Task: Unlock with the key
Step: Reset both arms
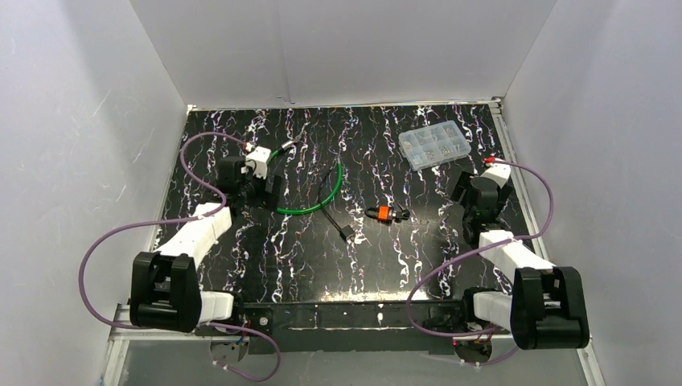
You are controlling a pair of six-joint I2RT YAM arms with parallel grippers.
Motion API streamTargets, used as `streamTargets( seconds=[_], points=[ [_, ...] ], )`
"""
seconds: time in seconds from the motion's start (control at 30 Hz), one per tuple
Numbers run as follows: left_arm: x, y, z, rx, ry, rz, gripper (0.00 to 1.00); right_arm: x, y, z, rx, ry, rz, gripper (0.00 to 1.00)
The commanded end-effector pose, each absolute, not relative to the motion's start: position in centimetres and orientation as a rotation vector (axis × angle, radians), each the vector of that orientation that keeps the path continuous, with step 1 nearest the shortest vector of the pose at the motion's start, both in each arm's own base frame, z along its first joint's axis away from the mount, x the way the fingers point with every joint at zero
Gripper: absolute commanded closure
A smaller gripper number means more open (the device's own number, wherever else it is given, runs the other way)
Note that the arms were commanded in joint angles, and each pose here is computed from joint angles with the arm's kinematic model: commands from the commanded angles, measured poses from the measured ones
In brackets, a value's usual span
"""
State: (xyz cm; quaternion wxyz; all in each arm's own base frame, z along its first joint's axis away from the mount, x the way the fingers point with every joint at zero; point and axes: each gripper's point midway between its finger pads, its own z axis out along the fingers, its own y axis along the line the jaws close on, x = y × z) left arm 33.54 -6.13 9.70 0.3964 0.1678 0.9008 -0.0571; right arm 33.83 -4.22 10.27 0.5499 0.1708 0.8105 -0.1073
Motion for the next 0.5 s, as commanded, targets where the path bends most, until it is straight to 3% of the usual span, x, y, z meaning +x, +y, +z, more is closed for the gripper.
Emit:
streamTargets(
  seconds=[0.0, 0.47],
  points=[
    [35.4, -6.1, 9.6, 0.313, 2.168, -0.209, 0.02, 35.8, -4.5, 12.4, 0.376, 1.752, -0.241, 0.11],
    [37.5, -1.6, 6.9, 0.09, 1.996, -0.129, 0.02, 36.7, -4.4, 11.5, 0.365, 1.716, -0.228, 0.12]
  ],
)
